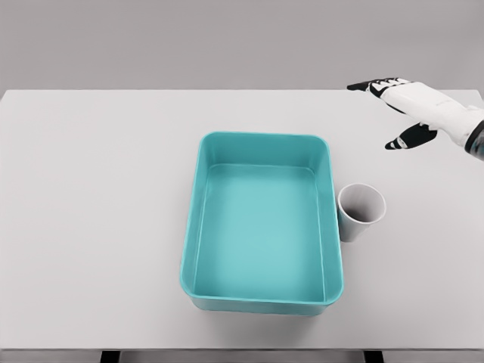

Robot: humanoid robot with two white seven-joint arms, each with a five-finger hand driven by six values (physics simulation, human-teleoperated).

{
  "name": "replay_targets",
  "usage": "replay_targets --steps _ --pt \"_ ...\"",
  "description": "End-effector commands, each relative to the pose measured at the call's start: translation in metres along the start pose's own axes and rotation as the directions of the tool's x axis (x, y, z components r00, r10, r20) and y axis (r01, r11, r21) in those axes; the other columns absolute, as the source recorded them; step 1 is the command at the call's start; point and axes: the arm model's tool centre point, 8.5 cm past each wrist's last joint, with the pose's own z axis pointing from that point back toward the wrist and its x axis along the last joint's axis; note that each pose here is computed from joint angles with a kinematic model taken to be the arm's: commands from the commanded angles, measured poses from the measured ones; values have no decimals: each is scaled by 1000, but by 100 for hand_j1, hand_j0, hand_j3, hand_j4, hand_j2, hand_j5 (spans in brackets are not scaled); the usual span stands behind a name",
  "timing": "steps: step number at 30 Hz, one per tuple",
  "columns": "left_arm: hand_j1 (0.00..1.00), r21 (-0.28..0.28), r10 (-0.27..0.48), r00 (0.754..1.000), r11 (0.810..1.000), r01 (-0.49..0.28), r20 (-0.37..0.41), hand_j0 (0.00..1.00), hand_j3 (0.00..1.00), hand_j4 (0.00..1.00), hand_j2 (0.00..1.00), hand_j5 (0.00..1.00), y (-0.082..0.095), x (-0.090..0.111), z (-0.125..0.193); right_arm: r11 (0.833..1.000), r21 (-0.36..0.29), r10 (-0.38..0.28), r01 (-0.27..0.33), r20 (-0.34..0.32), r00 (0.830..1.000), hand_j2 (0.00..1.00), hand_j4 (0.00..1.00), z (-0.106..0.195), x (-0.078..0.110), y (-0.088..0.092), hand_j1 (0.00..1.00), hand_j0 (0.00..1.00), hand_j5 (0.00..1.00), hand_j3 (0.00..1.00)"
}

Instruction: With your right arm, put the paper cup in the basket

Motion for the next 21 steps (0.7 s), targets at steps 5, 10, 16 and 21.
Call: replay_targets --steps 5,10,16,21 --pt "100 0 -1 1000 1000 1 0 100 100 100 100 100 0 0 0 1000 -17 19 -20 -13 1000 100 100 8 -4 -9 100 100 100 100" --pt "100 0 0 1000 1000 0 1 100 100 100 100 100 0 0 0 994 44 -96 99 -55 994 100 100 60 -21 -38 100 100 100 100" --pt "100 0 0 1000 1000 0 0 100 100 100 100 100 0 0 0 924 230 -314 305 4 949 100 100 81 -30 -21 100 100 100 100" --pt "100 0 0 1000 1000 0 0 100 100 100 100 100 0 0 0 844 62 -530 533 249 811 100 100 95 -85 9 100 100 100 100"
